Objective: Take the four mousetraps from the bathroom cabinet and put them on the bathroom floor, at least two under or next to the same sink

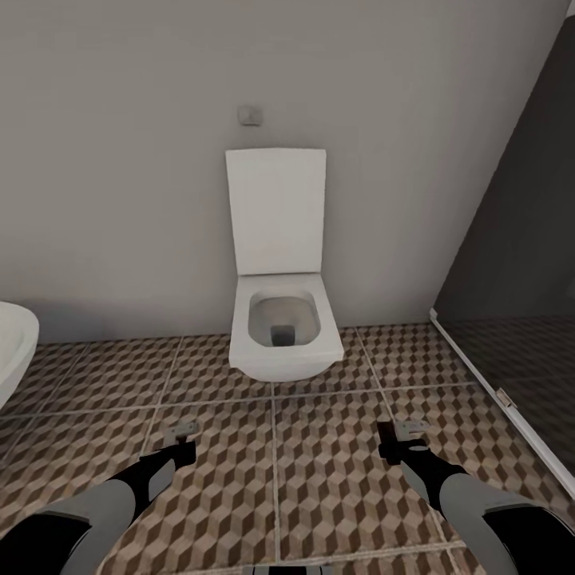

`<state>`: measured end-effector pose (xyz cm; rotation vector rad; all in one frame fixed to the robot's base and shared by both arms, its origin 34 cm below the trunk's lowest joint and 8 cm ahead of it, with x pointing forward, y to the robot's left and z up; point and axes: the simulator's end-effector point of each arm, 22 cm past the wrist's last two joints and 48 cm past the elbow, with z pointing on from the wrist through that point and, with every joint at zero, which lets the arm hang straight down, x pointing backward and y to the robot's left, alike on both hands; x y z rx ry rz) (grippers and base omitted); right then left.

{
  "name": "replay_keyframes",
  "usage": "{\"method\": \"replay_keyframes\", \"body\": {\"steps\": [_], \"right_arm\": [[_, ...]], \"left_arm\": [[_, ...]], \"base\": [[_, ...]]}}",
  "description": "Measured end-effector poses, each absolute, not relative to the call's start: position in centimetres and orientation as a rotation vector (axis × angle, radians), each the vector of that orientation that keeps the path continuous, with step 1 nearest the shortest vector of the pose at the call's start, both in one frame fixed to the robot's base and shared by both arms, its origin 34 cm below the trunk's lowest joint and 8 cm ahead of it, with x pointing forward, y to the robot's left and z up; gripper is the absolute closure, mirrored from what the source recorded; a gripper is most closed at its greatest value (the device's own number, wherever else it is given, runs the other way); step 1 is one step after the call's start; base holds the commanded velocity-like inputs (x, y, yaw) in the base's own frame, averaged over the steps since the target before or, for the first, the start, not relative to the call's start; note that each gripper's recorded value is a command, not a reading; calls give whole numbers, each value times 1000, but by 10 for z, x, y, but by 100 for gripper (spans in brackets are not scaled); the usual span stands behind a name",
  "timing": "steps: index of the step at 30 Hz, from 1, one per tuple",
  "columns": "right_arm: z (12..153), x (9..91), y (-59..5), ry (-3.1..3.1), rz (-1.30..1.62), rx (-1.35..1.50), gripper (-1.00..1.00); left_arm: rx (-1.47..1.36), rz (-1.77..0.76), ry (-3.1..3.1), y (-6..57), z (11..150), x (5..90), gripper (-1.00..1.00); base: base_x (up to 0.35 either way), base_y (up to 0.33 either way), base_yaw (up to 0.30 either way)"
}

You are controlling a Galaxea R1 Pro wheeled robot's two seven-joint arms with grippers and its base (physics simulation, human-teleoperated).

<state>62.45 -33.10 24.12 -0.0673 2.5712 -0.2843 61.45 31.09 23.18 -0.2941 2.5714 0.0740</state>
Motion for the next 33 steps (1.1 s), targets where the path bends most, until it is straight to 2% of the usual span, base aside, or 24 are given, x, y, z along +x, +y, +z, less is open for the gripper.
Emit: {"method": "replay_keyframes", "body": {"steps": [33], "right_arm": [[241, 624, -331, 2572, -285, -69, 100]], "left_arm": [[-291, 73, 2573, 310, 231, 614, 100]], "base": [[0, 0, 0]]}}
